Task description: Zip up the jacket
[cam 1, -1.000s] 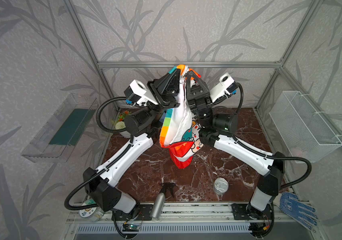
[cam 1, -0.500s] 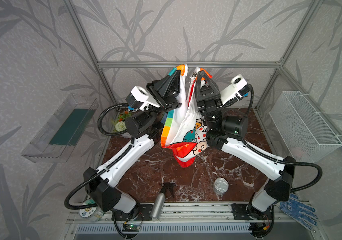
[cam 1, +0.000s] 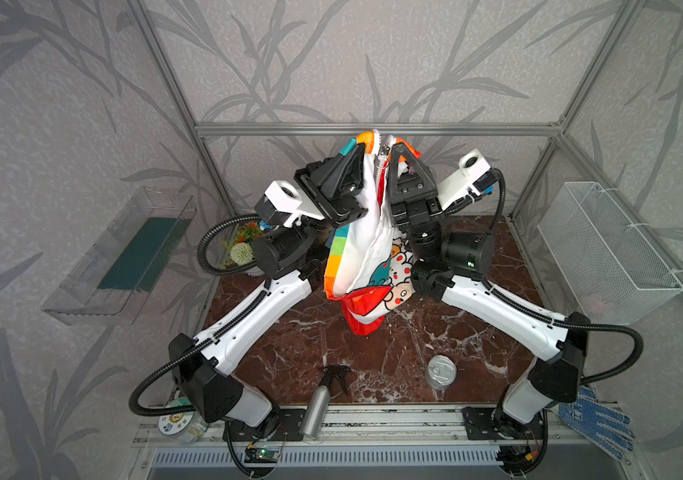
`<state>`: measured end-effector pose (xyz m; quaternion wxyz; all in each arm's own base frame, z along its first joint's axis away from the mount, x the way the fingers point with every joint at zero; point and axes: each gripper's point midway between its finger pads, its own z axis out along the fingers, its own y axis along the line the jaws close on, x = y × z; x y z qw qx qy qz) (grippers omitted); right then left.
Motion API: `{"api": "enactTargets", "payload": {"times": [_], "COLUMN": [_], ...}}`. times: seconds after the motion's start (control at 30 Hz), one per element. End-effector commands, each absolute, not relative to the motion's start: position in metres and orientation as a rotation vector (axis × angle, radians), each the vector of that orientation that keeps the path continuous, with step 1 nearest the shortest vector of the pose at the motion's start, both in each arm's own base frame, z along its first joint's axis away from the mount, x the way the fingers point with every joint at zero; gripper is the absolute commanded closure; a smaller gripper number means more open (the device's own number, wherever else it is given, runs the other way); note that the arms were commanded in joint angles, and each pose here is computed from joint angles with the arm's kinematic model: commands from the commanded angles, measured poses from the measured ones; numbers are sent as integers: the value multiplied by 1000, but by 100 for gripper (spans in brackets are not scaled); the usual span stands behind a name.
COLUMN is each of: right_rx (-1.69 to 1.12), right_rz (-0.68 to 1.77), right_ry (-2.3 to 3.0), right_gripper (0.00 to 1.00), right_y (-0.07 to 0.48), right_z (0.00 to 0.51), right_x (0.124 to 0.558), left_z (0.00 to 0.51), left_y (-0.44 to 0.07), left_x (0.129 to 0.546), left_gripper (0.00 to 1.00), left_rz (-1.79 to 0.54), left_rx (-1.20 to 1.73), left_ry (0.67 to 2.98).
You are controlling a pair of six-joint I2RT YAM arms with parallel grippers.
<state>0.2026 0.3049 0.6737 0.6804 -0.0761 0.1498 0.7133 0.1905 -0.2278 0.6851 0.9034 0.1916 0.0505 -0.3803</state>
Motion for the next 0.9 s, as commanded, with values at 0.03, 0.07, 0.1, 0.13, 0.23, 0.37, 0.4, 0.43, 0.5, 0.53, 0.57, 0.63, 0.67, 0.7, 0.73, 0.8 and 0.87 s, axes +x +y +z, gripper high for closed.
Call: {"api": "enactTargets", "payload": {"times": [0.03, 0.07, 0.1, 0.13, 0.23, 0.37, 0.4, 0.43, 0.5, 0.53, 0.57, 0.63, 0.67, 0.7, 0.73, 0.8, 0.87], "right_rx": [-163, -165, -166, -168, -168, -167, -167, -167, -166, -166, -166, -166, -165, -165, -164, -165, -166], "right_rz": [1616, 1618, 1619, 1619, 1620, 1624, 1625, 1625, 1622, 1622, 1621, 1625, 1624, 1626, 1626, 1625, 1625], "right_ry": [253, 252, 251, 251, 251, 249, 249, 250, 253, 253, 251, 250, 247, 245, 244, 244, 240], "right_gripper": [100, 100, 100, 100, 100, 100, 100, 100, 100, 100, 100, 100, 100, 100, 100, 100, 100], "right_y": [284, 284, 284, 284, 284, 284, 284, 284, 284, 284, 283, 283, 283, 282, 282, 282, 280], "right_z": [689, 689, 689, 689, 689, 689, 689, 688, 688, 688, 688, 688, 688, 688, 688, 689, 689], "right_x": [183, 182, 181, 181, 181, 180, 180, 180, 180, 180, 179, 179, 178, 178, 178, 178, 176], "left_z": [696, 696, 696, 696, 696, 698, 698, 699, 701, 701, 702, 703, 704, 703, 703, 702, 701], "left_y": [-219, -219, -219, -220, -221, -220, -220, -219, -218, -218, -217, -215, -215, -215, -216, -217, -218], "left_x": [170, 171, 171, 171, 171, 171, 171, 171, 170, 169, 169, 168, 167, 167, 168, 169, 171], "left_gripper": [100, 100, 100, 100, 100, 100, 100, 100, 100, 100, 100, 100, 100, 100, 100, 100, 100], "left_rz": [-732, -728, -724, -719, -709, -693, -689, -684, -678, -674, -669, -671, -672, -670, -673, -670, -667], "left_rx": [382, 381, 378, 376, 372, 361, 359, 356, 353, 352, 349, 342, 342, 344, 345, 348, 349], "left_ry": [2, 4, 4, 4, 0, -7, -5, -7, -13, -17, -20, -20, -22, -22, -19, -17, -15]}}
